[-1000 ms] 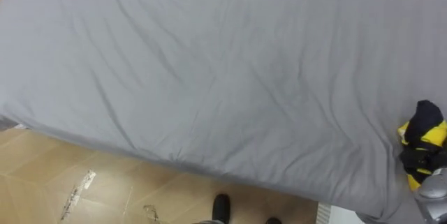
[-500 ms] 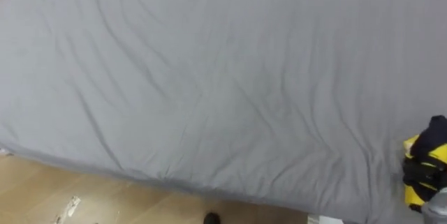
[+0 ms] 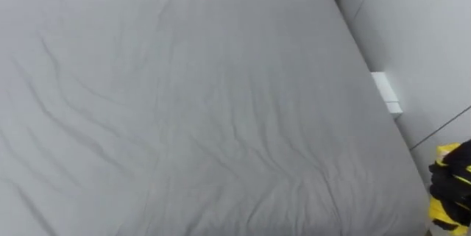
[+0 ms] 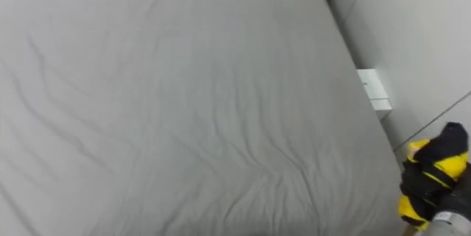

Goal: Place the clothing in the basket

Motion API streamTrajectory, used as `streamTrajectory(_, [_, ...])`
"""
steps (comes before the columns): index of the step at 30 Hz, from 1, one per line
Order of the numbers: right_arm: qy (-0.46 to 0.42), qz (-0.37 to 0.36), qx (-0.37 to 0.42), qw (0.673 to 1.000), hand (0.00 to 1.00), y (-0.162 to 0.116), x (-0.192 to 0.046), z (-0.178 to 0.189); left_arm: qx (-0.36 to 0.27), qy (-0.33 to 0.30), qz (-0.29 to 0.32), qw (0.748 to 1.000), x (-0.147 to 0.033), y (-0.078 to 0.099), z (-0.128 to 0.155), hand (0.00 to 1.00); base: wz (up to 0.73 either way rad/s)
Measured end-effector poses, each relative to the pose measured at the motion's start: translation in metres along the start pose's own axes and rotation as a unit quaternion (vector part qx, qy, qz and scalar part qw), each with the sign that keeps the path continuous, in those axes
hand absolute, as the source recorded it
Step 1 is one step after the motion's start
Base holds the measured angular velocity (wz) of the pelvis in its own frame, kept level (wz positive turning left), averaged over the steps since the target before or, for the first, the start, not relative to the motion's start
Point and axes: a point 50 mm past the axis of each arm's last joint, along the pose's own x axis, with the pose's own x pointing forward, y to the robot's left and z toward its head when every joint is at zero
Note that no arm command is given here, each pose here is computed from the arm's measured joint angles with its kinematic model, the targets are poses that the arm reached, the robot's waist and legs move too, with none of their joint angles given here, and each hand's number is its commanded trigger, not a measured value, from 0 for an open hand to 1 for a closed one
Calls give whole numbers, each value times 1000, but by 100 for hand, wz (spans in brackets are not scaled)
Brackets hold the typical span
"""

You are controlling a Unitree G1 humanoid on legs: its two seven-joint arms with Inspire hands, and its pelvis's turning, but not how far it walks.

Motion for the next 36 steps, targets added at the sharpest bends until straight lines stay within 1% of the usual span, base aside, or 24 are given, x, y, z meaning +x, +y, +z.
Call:
streamTrajectory(4, [11, 0, -2, 1000, 100, -1, -4, -8, 0, 23, 4, 1000, -1, 3, -9, 0, -16])
streamTrajectory(6, [20, -6, 10, 1000, 100, 0, -6, -11, -1, 33, 8, 999, -2, 5, -12, 0, -18])
streamTrajectory(8, [36, -9, 8, 999, 100, -1, -9, -20, 8, 43, 10, 999, -2, 6, -16, 0, -18])
streamTrajectory(10, [55, -12, -2, 998, 100, -6, -12, -31, 11, 49, 13, 999, -3, 7, -20, 0, -12])
streamTrajectory(14, [96, -17, -16, 995, 100, -14, -17, -50, 44, 59, 19, 997, -5, 12, -28, 0, -16])
streamTrajectory(20, [117, -21, -21, 993, 100, -18, -18, -59, 52, 64, 17, 996, -7, 14, -32, 0, -24])
streamTrajectory(22, [116, -29, -11, 993, 100, -17, -14, -55, 52, 64, 16, 996, -6, 14, -32, 0, -19])
streamTrajectory(25, [123, -40, 3, 992, 100, -11, -4, -47, 50, 55, 14, 997, -4, 11, -23, 0, -11])
streamTrajectory(27, [115, -39, 11, 993, 100, -5, 4, -36, 52, 51, 10, 997, -2, 8, -18, 0, -16])
streamTrajectory(29, [104, -39, 22, 994, 100, 2, 14, -21, 62, 44, 2, 997, 1, 2, -8, 0, -21])
streamTrajectory(33, [93, -42, 40, 994, 100, 12, 23, -2, 78, 41, -9, 996, 6, -10, 4, 0, -15])
streamTrajectory(34, [86, -42, 36, 995, 100, 15, 25, 3, 89, 38, -12, 995, 8, -14, 9, 0, 0])
streamTrajectory(36, [80, -42, 21, 996, 100, 18, 28, 8, 91, 34, -18, 995, 9, -19, 15, 0, 2])
